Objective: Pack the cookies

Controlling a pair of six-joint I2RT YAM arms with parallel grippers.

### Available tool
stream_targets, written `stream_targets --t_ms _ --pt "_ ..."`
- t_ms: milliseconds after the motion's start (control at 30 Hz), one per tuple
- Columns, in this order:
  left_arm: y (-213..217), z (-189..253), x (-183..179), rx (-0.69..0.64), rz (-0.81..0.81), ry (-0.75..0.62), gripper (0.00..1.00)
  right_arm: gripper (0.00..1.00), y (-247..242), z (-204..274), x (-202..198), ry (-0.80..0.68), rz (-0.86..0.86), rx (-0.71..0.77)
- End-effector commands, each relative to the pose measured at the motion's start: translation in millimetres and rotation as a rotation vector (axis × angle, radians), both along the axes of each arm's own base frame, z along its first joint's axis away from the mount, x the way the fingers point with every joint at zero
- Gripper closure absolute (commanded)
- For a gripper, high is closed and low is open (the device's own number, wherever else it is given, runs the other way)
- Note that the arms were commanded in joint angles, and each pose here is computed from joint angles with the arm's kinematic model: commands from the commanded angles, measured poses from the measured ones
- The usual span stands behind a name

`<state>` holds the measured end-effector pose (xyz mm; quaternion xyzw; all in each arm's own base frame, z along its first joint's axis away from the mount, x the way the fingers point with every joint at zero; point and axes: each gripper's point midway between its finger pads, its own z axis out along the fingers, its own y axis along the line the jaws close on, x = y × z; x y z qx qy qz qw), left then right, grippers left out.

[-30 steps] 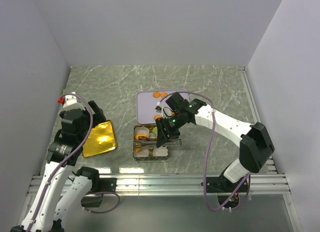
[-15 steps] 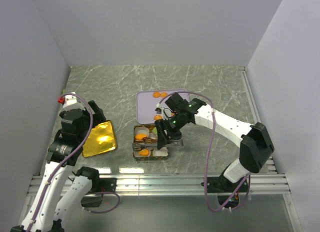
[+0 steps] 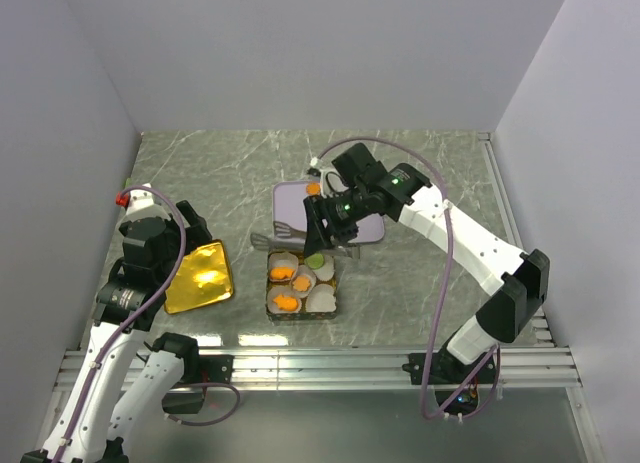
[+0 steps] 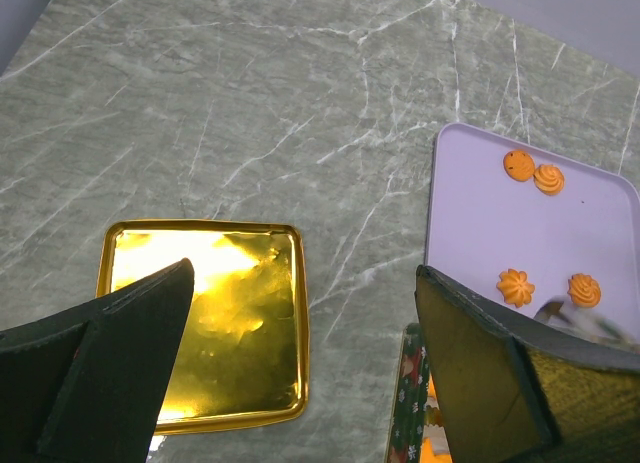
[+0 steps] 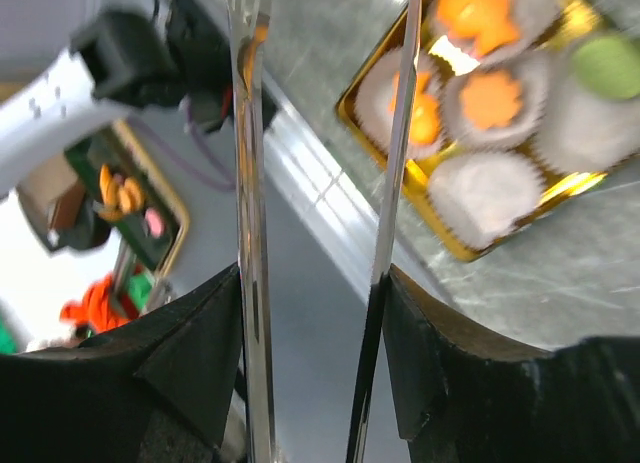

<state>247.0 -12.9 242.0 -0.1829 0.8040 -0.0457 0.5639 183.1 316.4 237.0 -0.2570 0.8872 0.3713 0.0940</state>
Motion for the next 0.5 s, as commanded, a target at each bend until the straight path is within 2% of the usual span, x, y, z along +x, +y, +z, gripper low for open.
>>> stream_targets --t_ms 0,100,133,300,467 --pt "-1 7 2 -0.003 -0.002 -0.028 0.02 0.40 -11 7 39 -0.086 -0.158 -0.067" --pt "0 9 2 -0.002 -0.001 -0.033 0.02 0.40 -25 6 59 -0.125 -0.257 -0.155" --pt "0 8 2 -0.001 0.000 -0.030 0.01 0.40 -38 7 75 -0.181 -0.326 -0.215" --pt "0 9 2 -0.001 0.001 -0.035 0.01 0.40 -95 -26 98 -0.198 -0.520 -0.515" --pt "0 8 2 -0.002 0.000 -0.032 0.01 0.41 -115 -50 98 -0.129 -0.588 -0.577"
